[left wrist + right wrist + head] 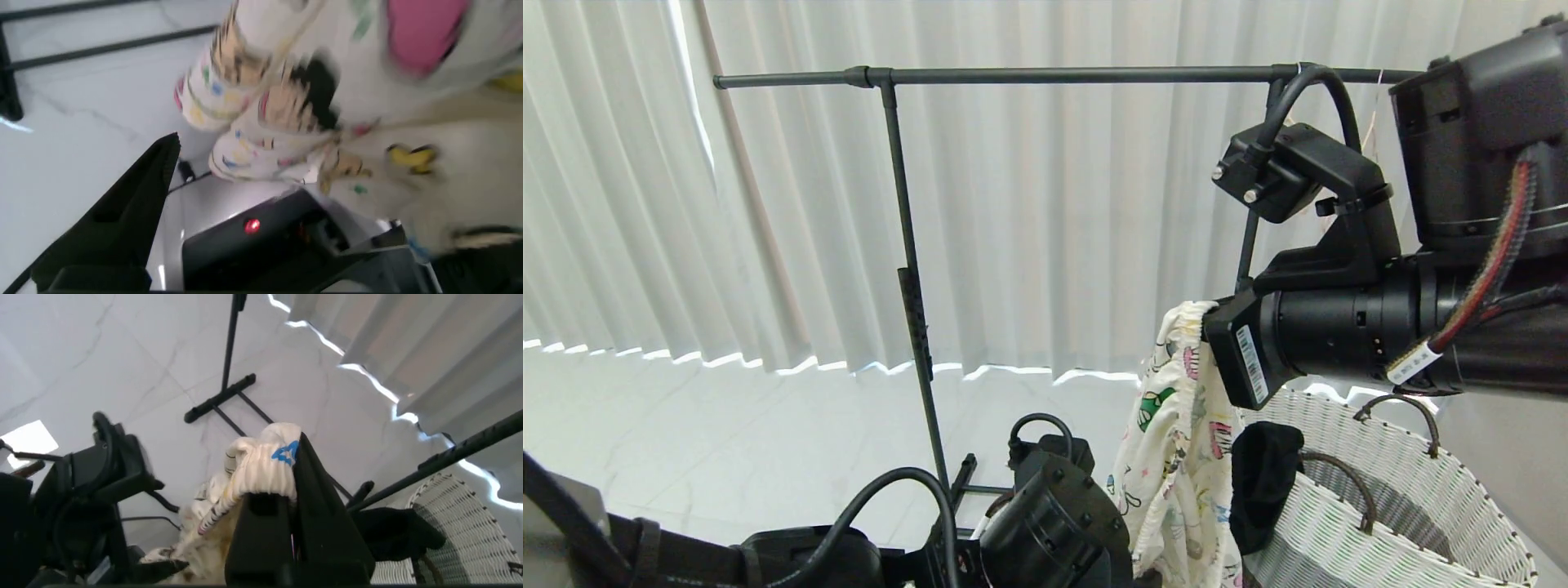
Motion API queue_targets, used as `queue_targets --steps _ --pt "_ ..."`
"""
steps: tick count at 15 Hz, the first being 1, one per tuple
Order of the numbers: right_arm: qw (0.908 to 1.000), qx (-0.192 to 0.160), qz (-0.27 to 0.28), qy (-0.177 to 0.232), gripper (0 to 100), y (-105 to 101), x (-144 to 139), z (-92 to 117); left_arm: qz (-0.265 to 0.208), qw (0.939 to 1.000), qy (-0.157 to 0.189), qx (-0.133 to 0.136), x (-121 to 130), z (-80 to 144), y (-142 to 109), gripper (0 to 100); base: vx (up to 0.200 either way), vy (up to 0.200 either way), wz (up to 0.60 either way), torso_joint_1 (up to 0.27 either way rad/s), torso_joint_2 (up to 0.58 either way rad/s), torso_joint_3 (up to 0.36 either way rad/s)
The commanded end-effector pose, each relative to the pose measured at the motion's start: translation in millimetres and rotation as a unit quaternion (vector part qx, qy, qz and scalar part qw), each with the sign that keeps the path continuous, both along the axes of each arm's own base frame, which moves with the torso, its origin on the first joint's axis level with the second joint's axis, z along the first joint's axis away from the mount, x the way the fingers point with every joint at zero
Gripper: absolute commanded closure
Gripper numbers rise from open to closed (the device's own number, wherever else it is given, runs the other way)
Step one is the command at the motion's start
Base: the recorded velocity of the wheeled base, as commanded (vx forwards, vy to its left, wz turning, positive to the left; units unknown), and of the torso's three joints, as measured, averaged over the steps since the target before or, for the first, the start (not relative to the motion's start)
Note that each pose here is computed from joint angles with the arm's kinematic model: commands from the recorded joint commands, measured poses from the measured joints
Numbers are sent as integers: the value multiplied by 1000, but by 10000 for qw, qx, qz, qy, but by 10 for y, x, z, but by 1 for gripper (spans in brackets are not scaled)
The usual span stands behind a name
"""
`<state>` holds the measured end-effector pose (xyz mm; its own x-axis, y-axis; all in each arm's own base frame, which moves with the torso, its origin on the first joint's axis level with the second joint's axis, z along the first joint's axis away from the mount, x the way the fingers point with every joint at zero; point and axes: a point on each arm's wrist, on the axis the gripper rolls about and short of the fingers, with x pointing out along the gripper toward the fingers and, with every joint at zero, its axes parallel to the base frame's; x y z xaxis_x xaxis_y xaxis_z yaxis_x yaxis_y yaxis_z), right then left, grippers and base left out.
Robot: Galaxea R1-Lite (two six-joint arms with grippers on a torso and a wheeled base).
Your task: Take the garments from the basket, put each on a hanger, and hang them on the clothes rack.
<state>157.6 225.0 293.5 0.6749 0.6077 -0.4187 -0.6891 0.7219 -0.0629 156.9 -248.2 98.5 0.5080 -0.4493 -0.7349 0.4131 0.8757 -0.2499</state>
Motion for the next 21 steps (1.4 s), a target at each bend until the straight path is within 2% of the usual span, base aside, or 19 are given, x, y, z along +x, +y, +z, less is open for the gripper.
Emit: queue_targets --steps 1,3,4,7,9,10,12,14,15,16,17,18,19,21 --pt "10000 53 -45 -35 100 -44 -2 35 -17 9998 112 185 -56 -95 69 0 0 0 0 0 0 0" --pt "10000 46 -45 -31 100 -48 -5 33 -25 9997 120 198 -79 -93 99 0 0 0 0 0 0 0" --pt "10000 15 -53 -9 100 -56 -5 20 -45 9999 89 137 -93 -55 105 100 0 0 0 0 0 0" --pt "9994 -194 -236 134 100 -153 42 -33 -182 9998 -74 23 -197 63 137 100 0 0 0 0 0 0" --pt "9980 -352 -450 256 100 -319 53 -68 -318 9979 -546 117 -297 212 285 100 0 0 0 0 0 0" --pt "9966 -479 -571 354 100 -449 20 -96 -451 9955 -831 78 -340 337 375 100 0 0 0 0 0 0" --pt "9933 -758 -654 581 100 -693 -137 -155 -550 9893 -1334 -226 -284 666 515 100 0 0 0 0 0 0" --pt "9915 -888 -663 684 100 -905 -323 -146 -599 9813 -1823 -133 -93 1039 581 100 0 0 0 0 0 0" --pt "9909 -933 -653 716 100 -970 -381 -126 -588 9780 -1992 -194 -6 1246 567 100 0 0 0 0 0 0" --pt "9914 -897 -653 688 100 -993 -401 -97 -572 9750 -2119 -347 56 1420 533 100 0 0 0 0 0 0" --pt "9935 -723 -692 552 100 -999 -392 23 -539 9704 -2284 -570 141 1705 491 100 0 0 0 0 0 0" --pt "9940 -636 -746 490 100 -1003 -371 93 -521 9694 -2324 -599 154 1812 488 100 0 0 0 0 0 0" --pt "9940 -452 -929 367 100 -998 -266 277 -550 9712 -2274 -456 149 2005 520 100 0 0 0 0 0 0" --pt "9954 -140 -915 238 100 -952 -141 550 -621 9739 -2169 -238 90 2167 601 100 0 0 0 0 0 0"
